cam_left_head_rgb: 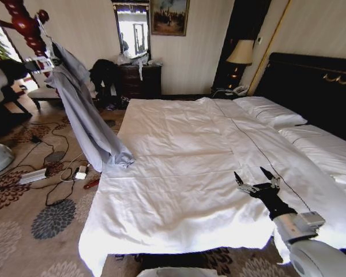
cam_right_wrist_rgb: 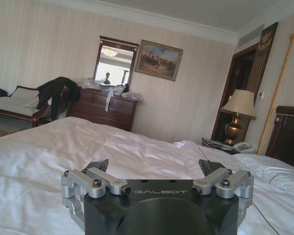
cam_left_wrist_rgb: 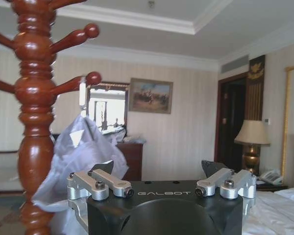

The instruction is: Pick up the clothes from the bed and hang them on the clothes hanger.

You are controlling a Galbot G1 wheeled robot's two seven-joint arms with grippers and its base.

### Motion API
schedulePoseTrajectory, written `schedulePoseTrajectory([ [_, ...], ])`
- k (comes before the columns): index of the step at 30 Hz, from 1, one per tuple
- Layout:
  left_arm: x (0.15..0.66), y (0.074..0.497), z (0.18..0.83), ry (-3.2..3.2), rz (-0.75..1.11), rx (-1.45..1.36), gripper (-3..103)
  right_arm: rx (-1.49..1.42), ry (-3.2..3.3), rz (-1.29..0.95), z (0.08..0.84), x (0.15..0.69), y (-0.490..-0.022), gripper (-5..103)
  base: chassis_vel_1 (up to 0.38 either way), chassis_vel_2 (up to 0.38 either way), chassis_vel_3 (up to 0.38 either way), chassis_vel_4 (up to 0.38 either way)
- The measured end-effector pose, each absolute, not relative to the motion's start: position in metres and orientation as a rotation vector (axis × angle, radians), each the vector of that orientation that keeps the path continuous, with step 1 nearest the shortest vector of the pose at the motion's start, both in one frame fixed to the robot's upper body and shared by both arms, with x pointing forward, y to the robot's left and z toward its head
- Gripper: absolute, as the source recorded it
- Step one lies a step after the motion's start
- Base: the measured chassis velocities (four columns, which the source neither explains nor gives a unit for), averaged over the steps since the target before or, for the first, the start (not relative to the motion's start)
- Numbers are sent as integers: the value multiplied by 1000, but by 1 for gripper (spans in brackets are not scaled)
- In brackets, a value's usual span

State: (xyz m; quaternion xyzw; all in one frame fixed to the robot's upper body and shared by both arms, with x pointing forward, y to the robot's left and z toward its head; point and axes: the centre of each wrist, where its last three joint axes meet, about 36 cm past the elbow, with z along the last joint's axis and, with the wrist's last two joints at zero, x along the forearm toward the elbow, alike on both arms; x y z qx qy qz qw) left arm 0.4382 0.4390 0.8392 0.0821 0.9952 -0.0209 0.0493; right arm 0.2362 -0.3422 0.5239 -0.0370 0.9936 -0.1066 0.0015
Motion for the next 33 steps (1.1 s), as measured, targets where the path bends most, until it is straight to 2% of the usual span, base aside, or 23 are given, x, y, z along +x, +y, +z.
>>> schedulePoseTrajectory([
  [6,438,415,811,2977,-63,165,100,-116,3119,-335,524,236,-342,100,0,0,0,0],
  [15,416,402,748,2985,-97,172,100,-116,3119,-335,524,236,-342,100,0,0,0,0],
  [24,381,390,671,2996,-78,159,100,-116,3119,-335,524,236,-342,100,0,0,0,0],
  [33,320,384,564,3057,-9,142,100,-116,3119,-335,524,236,-342,100,0,0,0,0],
])
